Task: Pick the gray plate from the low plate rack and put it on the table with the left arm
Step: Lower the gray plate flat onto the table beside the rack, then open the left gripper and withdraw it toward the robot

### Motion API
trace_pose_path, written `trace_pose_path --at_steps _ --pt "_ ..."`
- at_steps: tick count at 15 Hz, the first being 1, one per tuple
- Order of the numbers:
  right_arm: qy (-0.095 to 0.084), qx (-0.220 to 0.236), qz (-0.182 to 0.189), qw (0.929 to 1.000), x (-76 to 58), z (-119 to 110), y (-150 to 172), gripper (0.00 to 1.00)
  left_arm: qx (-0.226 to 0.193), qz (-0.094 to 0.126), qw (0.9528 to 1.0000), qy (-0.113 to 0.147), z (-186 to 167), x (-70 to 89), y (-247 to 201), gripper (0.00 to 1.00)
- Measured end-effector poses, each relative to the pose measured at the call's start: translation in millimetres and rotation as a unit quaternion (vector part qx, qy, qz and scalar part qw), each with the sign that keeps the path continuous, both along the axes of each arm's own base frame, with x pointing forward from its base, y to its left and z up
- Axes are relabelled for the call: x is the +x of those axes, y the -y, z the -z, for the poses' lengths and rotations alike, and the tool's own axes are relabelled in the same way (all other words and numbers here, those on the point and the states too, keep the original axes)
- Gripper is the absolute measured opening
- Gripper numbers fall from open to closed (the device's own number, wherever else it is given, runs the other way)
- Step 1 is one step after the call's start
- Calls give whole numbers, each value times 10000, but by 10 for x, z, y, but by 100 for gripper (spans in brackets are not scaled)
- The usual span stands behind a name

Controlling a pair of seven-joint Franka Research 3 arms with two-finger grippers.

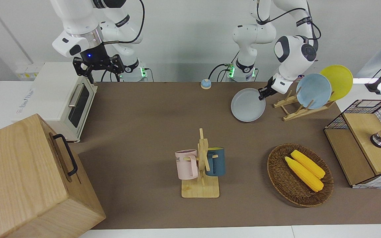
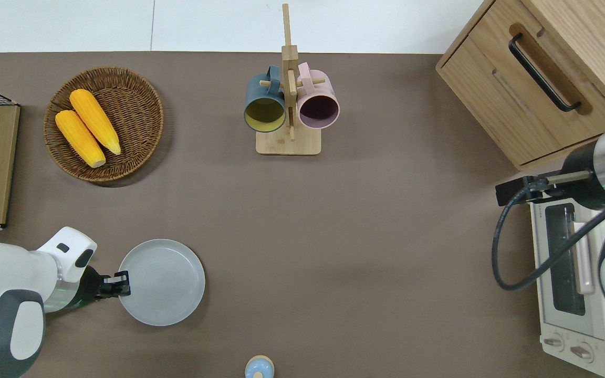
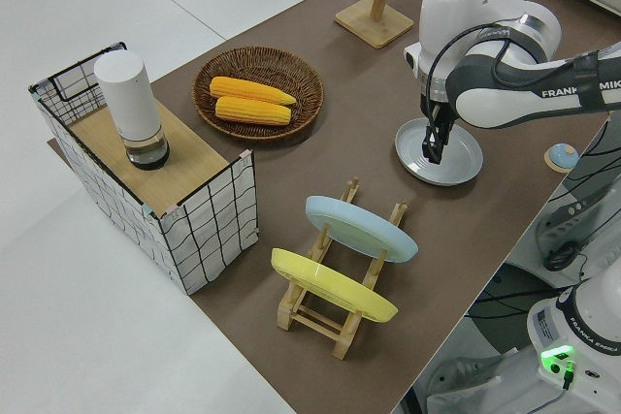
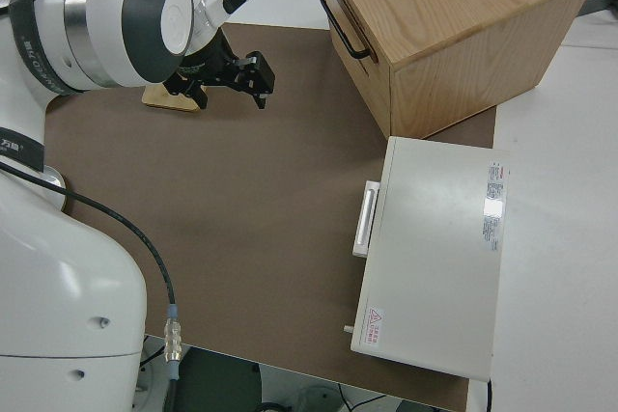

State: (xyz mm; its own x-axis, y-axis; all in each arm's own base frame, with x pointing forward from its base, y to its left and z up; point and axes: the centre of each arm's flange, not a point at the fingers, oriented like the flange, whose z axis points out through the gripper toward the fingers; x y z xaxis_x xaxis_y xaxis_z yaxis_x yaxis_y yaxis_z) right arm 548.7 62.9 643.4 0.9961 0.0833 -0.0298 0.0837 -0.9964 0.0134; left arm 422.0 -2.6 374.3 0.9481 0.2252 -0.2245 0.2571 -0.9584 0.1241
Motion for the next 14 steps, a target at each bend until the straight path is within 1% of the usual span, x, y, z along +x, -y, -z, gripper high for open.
trace_pose_path --at_steps 2,3,4,6,8,10,14 --pt "0 0 0 10000 0 0 0 99 3 -1 10000 30 -12 11 0 76" --pt "0 0 0 10000 0 0 0 99 5 -3 10000 57 -24 19 0 93" --pt "0 0 0 10000 0 0 0 99 7 -5 10000 79 -33 26 -1 98" --pt "0 0 0 10000 0 0 0 99 31 9 9998 186 -106 72 -7 100" --pt "0 0 0 10000 0 0 0 99 260 172 9988 383 -269 168 -44 100" --pt "0 0 0 10000 0 0 0 99 440 277 9966 641 -505 294 -74 100" --pt "0 0 0 10000 0 0 0 99 527 318 9933 978 -1005 480 -92 100"
